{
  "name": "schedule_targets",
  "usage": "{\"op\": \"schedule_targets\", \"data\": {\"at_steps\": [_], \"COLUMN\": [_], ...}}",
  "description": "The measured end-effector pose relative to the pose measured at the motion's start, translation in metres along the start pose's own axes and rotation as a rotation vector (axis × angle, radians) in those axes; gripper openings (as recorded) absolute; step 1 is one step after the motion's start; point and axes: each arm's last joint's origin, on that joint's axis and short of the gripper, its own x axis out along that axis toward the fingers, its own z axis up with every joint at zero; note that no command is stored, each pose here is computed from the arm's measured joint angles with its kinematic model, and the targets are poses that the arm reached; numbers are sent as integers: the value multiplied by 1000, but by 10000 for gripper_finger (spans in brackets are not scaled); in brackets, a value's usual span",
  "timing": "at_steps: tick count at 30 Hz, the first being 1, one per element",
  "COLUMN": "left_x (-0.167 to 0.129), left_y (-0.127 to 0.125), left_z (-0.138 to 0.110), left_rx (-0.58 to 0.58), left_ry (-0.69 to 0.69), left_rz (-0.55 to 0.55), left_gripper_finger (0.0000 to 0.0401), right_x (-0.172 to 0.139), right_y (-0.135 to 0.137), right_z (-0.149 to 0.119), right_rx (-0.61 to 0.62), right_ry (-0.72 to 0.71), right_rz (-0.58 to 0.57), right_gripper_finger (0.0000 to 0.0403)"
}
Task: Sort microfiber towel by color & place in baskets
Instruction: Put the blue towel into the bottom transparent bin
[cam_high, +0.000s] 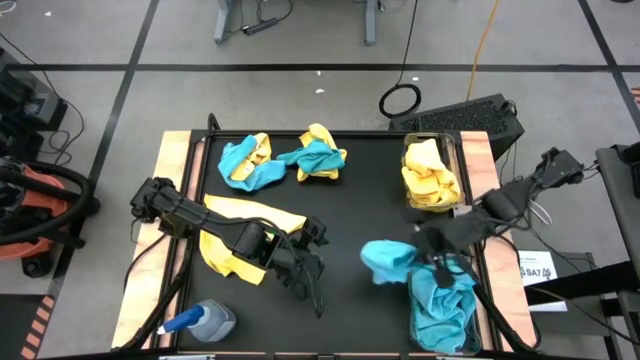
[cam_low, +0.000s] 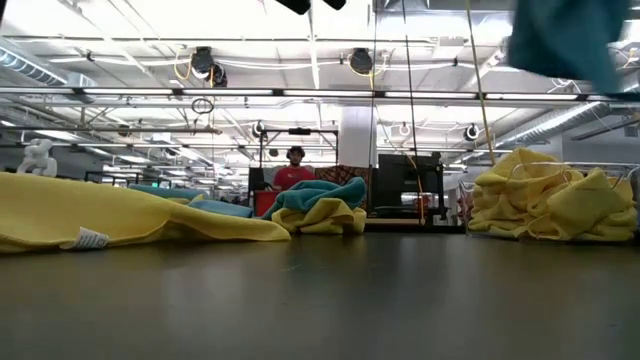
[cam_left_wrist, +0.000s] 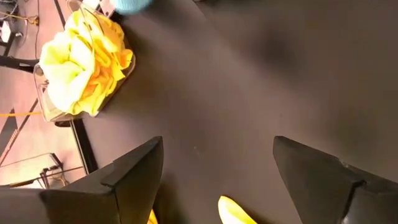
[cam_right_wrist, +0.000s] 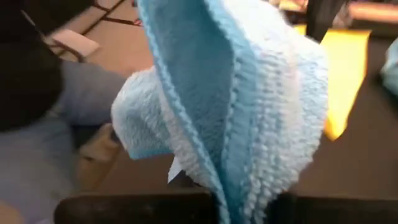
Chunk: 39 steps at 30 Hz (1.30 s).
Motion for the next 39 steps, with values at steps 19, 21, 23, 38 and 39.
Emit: {"op": "schedule_targets", "data": {"at_steps": [19,21,23,38,39], "left_x": [14,15,16,29,32], "left_y": [25,28,30,37,35], "left_z": [-15,-16,-17,-20,-20], "left_rx": [-110,-126,-140,-178,-172], "left_ry": [40,36,33,16,21], "left_rz": [10,-3,-8,-56,-66], "left_gripper_finger": [309,309,309,309,309], "right_x": [-31,-28,-24,32,35], "right_y": [39,43,48,83,85], "right_z": [-54,-58,-61,-95,-99], "right_rx": [322,325,315,240,237], "right_ry": [457,490,523,796,813], "right_rz": [44,20,6,-171,-185], "right_gripper_finger": [0,0,0,0,0]}}
